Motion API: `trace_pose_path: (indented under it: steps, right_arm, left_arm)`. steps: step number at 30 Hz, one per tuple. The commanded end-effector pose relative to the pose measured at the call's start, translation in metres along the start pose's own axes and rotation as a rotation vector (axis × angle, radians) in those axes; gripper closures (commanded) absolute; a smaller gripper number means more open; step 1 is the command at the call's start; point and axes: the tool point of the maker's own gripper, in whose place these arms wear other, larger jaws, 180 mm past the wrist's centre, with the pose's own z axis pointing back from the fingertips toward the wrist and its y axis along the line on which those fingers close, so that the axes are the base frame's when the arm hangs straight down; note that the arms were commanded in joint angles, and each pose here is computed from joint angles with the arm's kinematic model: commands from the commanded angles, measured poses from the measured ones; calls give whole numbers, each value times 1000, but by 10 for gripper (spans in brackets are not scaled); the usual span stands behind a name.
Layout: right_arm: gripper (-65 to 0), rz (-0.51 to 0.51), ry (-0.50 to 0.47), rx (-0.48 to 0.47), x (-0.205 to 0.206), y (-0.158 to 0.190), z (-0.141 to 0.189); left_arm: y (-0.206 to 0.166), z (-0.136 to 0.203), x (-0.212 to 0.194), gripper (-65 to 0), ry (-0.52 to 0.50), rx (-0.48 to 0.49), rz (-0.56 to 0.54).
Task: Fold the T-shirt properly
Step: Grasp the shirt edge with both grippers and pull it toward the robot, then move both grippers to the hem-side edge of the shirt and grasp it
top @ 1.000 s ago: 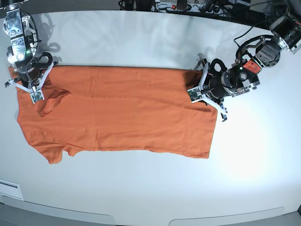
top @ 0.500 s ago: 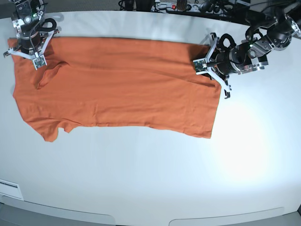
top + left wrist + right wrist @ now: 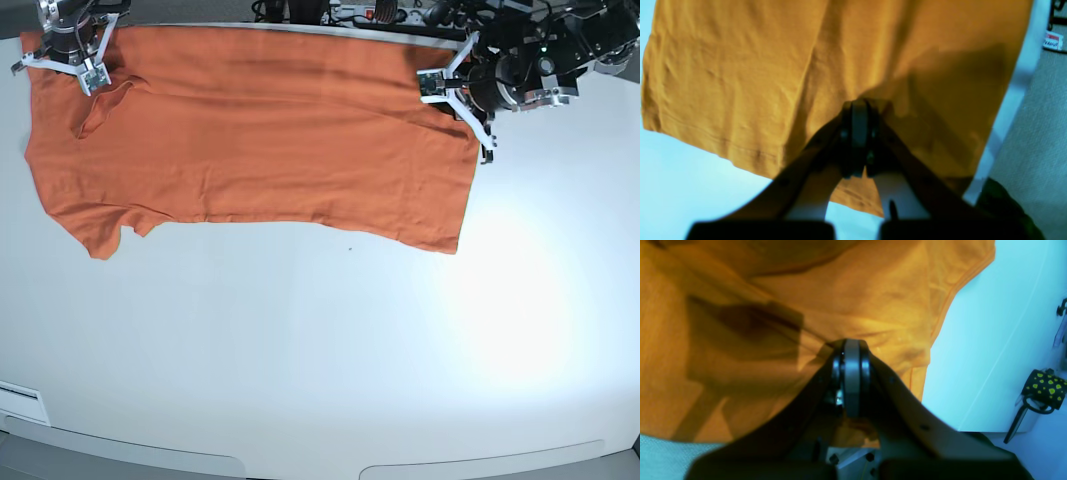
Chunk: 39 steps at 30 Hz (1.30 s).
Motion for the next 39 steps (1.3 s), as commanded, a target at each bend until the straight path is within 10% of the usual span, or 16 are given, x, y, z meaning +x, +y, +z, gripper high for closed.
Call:
trace_pose_path:
  steps: [1, 16, 24, 39]
  right_arm:
    - [0, 2, 97, 92, -23, 21, 3]
    - [0, 22, -26, -231, 18, -45, 15]
    - [0, -41, -73, -294, 36, -63, 14]
    - [0, -106, -164, -371, 64, -89, 17]
  left_arm:
    - [3, 4, -11, 0, 51, 11, -21]
    - [18, 15, 3, 0, 41, 113, 9]
    - [67, 41, 28, 0, -26, 418, 36]
    - [196, 80, 15, 0, -287, 757, 524]
